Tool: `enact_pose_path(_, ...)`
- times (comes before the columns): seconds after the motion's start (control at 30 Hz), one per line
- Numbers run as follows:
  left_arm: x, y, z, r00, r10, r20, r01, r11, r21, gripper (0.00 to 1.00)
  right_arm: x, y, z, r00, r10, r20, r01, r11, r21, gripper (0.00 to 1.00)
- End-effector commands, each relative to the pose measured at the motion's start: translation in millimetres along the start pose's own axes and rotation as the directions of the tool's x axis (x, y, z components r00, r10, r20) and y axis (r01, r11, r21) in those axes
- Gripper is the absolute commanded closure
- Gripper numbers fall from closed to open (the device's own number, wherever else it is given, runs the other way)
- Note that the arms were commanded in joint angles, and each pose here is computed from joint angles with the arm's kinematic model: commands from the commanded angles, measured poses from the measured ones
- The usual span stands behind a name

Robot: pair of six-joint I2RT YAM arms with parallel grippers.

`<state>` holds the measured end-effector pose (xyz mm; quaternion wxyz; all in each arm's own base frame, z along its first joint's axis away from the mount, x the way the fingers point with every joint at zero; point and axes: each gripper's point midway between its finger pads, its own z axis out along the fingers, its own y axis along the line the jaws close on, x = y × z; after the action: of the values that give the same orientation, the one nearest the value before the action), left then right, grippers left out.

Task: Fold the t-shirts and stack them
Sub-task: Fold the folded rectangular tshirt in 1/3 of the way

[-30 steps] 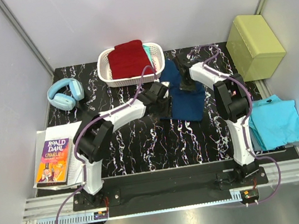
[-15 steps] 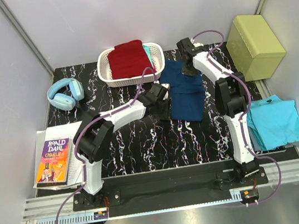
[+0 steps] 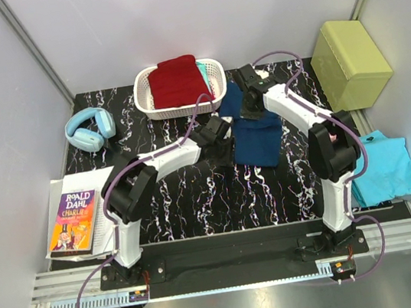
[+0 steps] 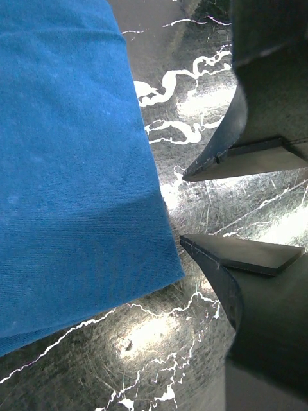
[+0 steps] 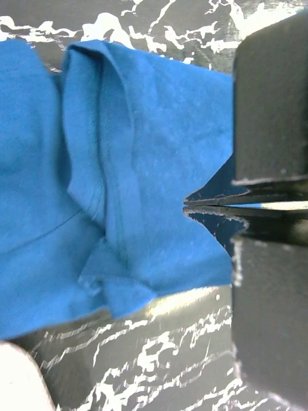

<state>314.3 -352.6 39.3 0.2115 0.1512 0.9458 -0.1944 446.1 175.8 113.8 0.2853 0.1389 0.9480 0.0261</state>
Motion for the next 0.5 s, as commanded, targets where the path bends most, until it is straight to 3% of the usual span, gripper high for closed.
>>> enact_pose_path(0.0,-16,-9,0,0.999,-0.009,0.038,0.008,0.999,0.032,0.57,7,-6,1,0.999,0.041,-0.014,-0.041,0.999,-0.012,1.0)
enact_pose_path(0.23,-21,-9,-6,0.998,-0.01,0.059,0.009,1.0,0.024,0.58,41,-21,27,0.996,0.03,-0.09,-0.027,0.999,0.038,1.0)
enact_pose_path(0.47,-22,-10,-9,0.998,-0.013,0.059,0.012,1.0,0.024,0.58,49,-19,52,0.994,0.023,-0.11,-0.017,0.998,0.057,1.0)
